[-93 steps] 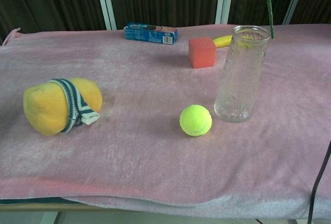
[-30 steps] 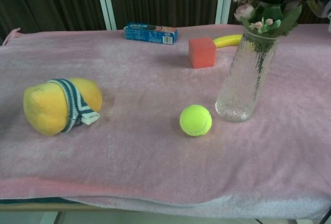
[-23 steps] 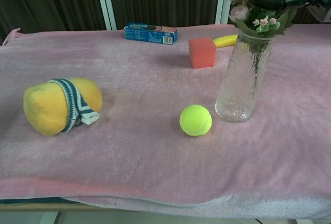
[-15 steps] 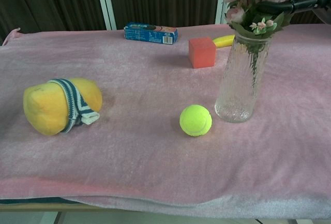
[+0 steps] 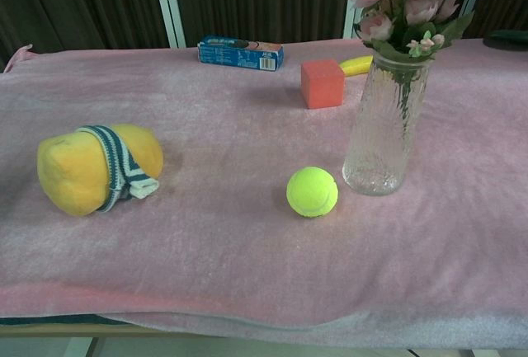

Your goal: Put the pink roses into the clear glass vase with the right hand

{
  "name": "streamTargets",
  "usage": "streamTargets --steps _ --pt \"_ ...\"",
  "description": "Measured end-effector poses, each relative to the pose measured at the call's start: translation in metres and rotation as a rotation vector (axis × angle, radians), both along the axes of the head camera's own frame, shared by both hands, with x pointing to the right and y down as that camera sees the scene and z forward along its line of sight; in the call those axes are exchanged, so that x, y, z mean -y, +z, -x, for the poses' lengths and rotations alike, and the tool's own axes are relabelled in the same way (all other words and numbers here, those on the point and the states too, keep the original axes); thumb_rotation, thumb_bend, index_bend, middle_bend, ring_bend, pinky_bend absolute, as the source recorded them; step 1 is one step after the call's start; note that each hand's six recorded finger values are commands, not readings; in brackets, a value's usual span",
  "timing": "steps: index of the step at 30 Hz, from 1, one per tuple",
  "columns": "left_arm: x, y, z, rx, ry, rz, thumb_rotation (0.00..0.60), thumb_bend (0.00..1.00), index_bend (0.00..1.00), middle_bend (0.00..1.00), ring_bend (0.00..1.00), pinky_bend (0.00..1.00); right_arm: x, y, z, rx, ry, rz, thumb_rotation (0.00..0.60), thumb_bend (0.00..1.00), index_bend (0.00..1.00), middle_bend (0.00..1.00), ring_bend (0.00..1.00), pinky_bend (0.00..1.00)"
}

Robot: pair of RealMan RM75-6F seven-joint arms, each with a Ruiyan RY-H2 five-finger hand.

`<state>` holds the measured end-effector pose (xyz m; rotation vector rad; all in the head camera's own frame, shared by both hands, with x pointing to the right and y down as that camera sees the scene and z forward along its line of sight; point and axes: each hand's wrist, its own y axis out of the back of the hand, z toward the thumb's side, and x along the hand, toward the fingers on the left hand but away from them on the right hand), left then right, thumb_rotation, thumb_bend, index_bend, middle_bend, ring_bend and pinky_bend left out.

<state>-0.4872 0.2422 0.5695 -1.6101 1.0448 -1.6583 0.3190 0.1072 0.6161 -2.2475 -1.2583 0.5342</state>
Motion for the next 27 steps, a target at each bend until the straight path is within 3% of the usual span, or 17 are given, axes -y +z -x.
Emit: streamTargets --steps 6,11,19,23,27 --pt "0.001 0.002 -0.001 -0.005 0.003 0.004 0.600 0.42 0.18 0.12 0.08 0.26 -0.029 -0.012 -0.033 -0.178 0.009 -0.048 0.600 0.07 0.00 0.00 0.00 0.05" --pt "0.001 0.004 -0.002 -0.005 0.008 0.008 0.600 0.42 0.18 0.12 0.08 0.26 -0.047 -0.016 -0.059 -0.402 0.058 -0.061 0.600 0.06 0.00 0.00 0.00 0.05" --pt "0.004 0.010 -0.009 -0.010 0.038 0.019 0.600 0.42 0.18 0.12 0.08 0.26 -0.083 -0.017 -0.084 -0.812 0.144 0.013 0.600 0.06 0.00 0.00 0.00 0.11" --pt "0.005 0.014 -0.011 -0.010 0.047 0.028 0.600 0.42 0.18 0.12 0.08 0.26 -0.101 -0.019 -0.090 -0.927 0.163 0.093 0.600 0.06 0.00 0.00 0.00 0.11" --pt "0.005 0.015 -0.012 -0.010 0.055 0.032 0.600 0.42 0.18 0.12 0.08 0.26 -0.107 -0.020 -0.095 -0.949 0.167 0.118 0.600 0.06 0.00 0.00 0.00 0.12"
